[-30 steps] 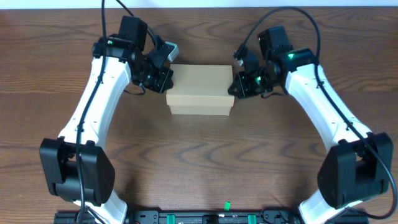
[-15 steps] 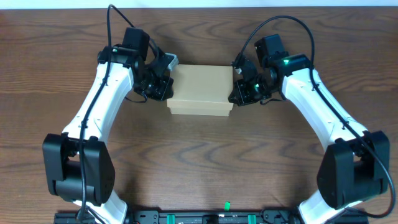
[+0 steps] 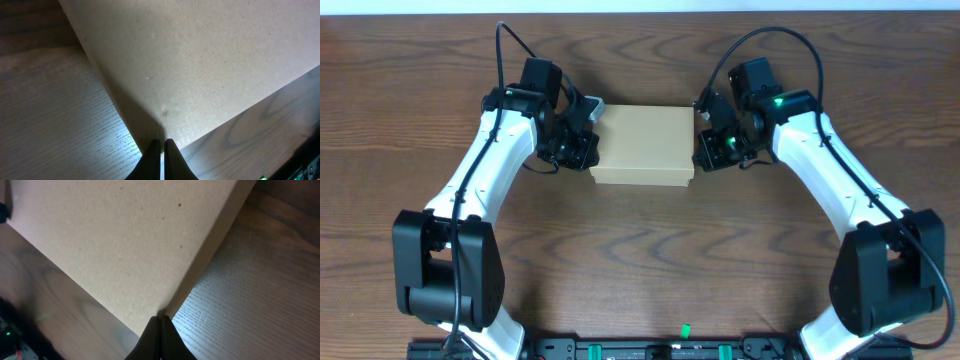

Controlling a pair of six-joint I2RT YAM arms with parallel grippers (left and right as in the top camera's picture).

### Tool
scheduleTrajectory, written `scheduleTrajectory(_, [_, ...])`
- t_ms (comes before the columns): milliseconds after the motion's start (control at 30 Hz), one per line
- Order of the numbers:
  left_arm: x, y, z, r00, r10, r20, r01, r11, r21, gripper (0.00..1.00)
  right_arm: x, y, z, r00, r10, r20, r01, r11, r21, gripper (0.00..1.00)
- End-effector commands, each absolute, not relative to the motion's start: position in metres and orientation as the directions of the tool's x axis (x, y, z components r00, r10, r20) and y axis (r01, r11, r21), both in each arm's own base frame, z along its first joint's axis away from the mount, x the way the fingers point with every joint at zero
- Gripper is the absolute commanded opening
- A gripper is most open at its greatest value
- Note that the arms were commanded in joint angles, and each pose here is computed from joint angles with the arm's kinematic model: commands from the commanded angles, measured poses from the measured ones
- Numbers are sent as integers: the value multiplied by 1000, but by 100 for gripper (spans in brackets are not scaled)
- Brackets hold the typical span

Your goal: Pack container

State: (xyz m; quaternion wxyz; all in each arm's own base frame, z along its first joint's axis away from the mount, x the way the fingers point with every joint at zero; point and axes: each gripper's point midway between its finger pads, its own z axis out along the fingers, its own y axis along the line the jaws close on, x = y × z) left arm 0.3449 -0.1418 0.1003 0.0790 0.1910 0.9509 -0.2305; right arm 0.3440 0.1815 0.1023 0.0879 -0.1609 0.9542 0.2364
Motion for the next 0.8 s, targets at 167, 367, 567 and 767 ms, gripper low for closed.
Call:
scheduleTrajectory(167, [339,-141,92,-921,328,-208,387,827,-408,6,331,190,91,-919,-311,-243,-388,824,413,2])
scheduleTrajectory(367, [338,-140,93,-927,318,-199,374,831,-412,6,332,189,96,-920,-308,-243,-385,826,411,1])
scheduleTrajectory(567, [337,-140,124,-919,293,-264,381,833,-401,6,337,186,139,-893,-291,-344,-418,819,393,1])
scheduleTrajectory(767, [324,-138,193,-851,281,-444,453,820,-350,6,332,174,209,-806,-262,-531,-470,829,304,1])
